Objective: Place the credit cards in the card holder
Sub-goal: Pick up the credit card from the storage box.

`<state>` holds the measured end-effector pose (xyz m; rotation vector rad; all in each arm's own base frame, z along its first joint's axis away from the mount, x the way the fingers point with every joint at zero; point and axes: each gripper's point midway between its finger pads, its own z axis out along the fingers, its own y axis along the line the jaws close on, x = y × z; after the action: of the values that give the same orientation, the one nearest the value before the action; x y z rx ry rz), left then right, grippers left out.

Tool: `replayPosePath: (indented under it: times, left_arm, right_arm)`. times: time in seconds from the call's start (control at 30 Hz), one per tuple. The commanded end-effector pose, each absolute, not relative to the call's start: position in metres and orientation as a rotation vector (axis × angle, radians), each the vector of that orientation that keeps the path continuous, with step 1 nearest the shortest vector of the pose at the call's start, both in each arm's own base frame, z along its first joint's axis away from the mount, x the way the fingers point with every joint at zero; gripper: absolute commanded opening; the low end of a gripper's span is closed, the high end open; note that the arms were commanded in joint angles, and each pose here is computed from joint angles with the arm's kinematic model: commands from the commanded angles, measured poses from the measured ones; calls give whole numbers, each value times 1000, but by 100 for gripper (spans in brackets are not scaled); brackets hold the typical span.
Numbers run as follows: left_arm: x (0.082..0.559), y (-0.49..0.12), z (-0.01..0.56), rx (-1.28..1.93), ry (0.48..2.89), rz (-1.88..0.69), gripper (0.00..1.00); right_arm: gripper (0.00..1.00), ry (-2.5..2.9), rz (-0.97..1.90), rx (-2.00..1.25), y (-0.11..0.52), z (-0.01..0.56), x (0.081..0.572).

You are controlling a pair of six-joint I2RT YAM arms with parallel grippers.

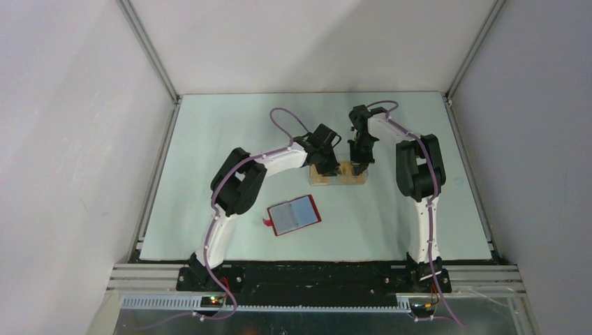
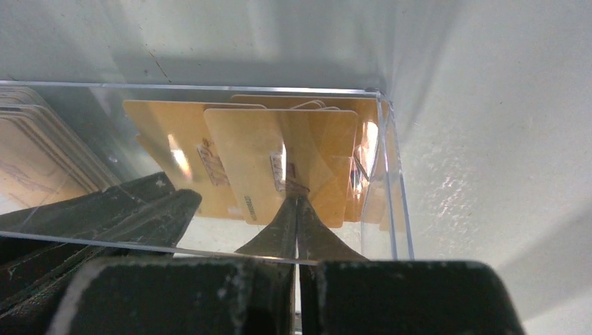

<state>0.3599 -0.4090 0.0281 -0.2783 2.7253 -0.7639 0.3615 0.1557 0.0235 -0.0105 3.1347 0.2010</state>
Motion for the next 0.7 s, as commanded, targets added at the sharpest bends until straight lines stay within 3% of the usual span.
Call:
replayPosePath:
  times: [0.0, 0.67]
  left_arm:
    - [367, -428, 84, -248, 2585, -949, 22]
    - [363, -447, 106, -177, 2474, -1166, 13]
  right_arm:
    - [0, 3135, 192, -15, 152, 14, 361]
    - [2, 3012, 223, -5, 153, 69, 377]
